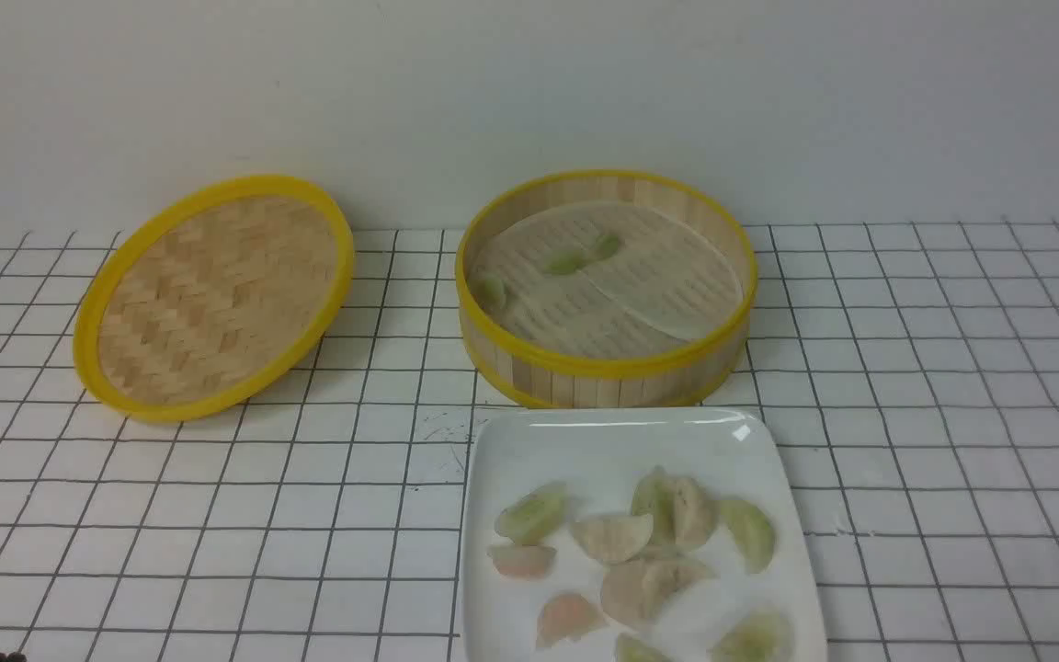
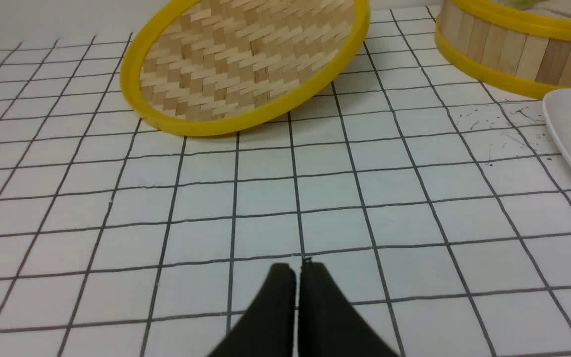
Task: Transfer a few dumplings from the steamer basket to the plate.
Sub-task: Use the left arm to grab a dumpling from the steamer
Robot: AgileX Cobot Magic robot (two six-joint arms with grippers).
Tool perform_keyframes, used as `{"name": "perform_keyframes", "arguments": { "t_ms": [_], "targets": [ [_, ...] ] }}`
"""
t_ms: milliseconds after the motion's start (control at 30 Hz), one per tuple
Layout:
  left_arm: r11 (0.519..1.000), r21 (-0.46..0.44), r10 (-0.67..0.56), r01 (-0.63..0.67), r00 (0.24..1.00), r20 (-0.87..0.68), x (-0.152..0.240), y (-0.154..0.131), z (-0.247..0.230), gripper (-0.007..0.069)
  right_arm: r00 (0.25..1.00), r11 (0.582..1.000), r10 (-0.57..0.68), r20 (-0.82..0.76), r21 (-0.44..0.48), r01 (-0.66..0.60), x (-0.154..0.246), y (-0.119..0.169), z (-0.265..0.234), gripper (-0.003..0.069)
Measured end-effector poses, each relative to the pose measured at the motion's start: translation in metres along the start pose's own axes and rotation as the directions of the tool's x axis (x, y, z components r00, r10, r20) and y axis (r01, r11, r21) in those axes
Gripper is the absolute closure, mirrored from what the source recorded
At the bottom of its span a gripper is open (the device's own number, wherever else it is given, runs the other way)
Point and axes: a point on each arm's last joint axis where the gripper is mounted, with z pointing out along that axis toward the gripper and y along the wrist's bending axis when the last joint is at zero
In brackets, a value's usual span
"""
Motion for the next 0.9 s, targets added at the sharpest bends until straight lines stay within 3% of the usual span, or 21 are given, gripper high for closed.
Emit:
{"name": "perform_keyframes", "arguments": {
  "t_ms": [667, 800, 900],
  "targets": [
    [1.0, 0.001, -0.014, 0.014, 1.0, 0.014, -0.001, 0.0, 0.0, 0.0631, 1.0, 1.0, 0.0, 0.0, 0.0, 0.0, 0.0, 0.0, 0.0, 0.0673],
    [0.974, 0.059, -0.226, 0.219, 0.964, 0.143, -0.014, -0.002, -0.001, 0.0631, 1.0, 1.0, 0.0, 0.0, 0.0, 0.0, 0.0, 0.0, 0.0, 0.0673],
    [0.932, 0.114, -0.363, 0.345, 0.893, 0.266, -0.026, -0.001, -0.004, 0.0631, 1.0, 1.0, 0.0, 0.0, 0.0, 0.0, 0.0, 0.0, 0.0, 0.0673]
  ]
}}
